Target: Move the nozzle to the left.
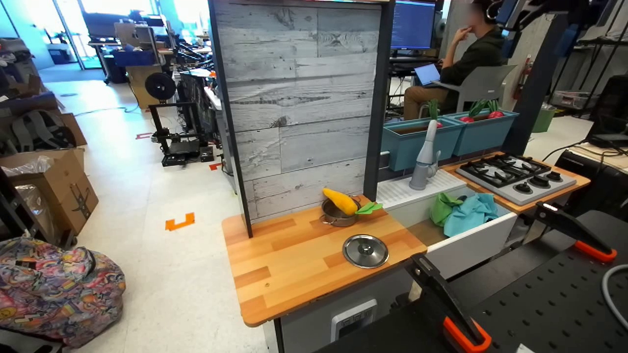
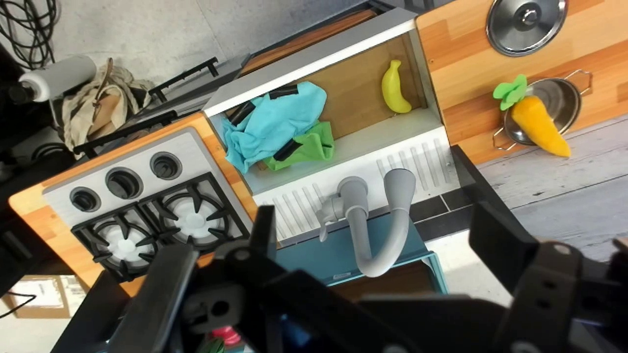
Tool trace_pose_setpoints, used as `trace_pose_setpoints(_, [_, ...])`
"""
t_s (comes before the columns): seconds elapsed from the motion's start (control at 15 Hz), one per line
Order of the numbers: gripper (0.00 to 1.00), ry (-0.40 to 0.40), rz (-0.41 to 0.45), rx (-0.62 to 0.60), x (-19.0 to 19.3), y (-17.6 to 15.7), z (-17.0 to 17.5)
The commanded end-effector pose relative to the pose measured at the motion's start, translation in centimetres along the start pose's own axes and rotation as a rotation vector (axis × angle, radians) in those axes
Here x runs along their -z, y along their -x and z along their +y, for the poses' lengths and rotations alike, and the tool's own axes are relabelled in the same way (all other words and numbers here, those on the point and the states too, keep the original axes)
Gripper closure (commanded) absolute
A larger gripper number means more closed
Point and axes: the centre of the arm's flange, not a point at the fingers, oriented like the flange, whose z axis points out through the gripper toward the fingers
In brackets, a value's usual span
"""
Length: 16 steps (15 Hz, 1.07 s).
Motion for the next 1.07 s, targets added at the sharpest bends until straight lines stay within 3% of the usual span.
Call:
trace_pose_setpoints(0.0, [0.00,-0.039,-0.012,-0.029,-3.7,-2.0,-0.9])
trace_pose_setpoints(0.53, [0.00,-0.046,-0.006,-0.128,-13.2,-5.2,-1.6])
trace_pose_setpoints(1.0, [0.00,-0.056,0.031,-0.180,-17.7,-7.7,-1.9])
